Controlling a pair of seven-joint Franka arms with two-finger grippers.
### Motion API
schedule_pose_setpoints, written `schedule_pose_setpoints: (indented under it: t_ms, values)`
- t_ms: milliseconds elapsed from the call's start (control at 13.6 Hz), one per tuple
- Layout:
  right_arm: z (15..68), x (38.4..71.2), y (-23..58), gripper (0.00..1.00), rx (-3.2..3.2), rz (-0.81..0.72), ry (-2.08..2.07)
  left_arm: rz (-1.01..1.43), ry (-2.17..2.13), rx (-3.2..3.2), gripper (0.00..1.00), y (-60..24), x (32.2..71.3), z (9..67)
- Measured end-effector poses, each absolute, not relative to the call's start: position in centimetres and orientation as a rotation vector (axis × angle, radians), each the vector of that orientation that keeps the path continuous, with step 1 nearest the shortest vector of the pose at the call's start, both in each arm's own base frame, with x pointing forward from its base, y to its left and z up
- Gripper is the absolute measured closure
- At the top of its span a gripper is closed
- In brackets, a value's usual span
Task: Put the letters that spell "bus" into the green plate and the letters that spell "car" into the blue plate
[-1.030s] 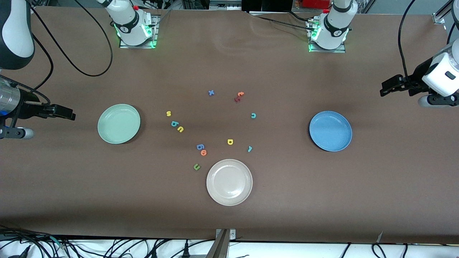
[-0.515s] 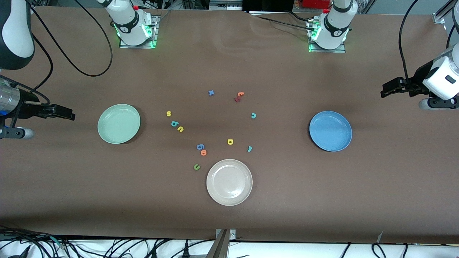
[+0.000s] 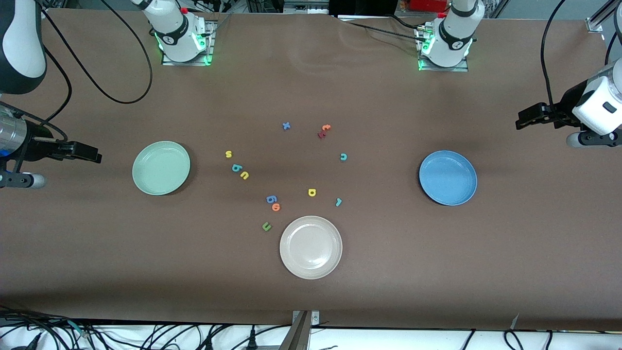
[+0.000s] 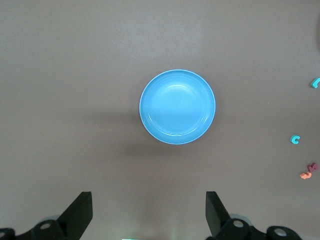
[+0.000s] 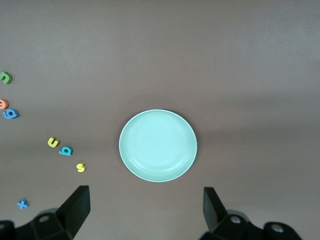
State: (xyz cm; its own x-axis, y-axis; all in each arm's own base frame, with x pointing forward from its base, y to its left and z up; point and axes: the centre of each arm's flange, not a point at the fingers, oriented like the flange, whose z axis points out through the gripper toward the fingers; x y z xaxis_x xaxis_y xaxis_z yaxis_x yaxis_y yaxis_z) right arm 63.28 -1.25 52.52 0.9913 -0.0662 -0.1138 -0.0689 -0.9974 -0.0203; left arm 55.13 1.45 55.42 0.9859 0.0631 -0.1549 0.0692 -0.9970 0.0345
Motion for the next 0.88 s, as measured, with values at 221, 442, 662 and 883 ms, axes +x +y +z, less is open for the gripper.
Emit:
schedule_pose_setpoints:
  t_ms: [221, 442, 662, 883]
  values:
    - [52.53, 63.28, -1.25, 0.0, -3.111, 0.177, 0.106, -0.244, 0.102, 3.09, 0.0, 1.42, 55.09, 55.4]
    - [52.53, 63.28, -1.25, 0.0, -3.111, 0.176, 0.106, -0.248, 0.096, 3.091, 0.0, 1.21, 55.07, 55.38]
    - [52.53, 63.28, -1.25, 0.0, -3.111, 0.176, 0.106, -0.256, 0.096, 3.09, 0.0, 1.21, 55.01, 55.35]
    - [52.53, 63.28, -1.25, 0.0, -3.111, 0.176, 0.106, -0.263, 0.096, 3.089, 0.0, 1.2, 54.95, 55.31]
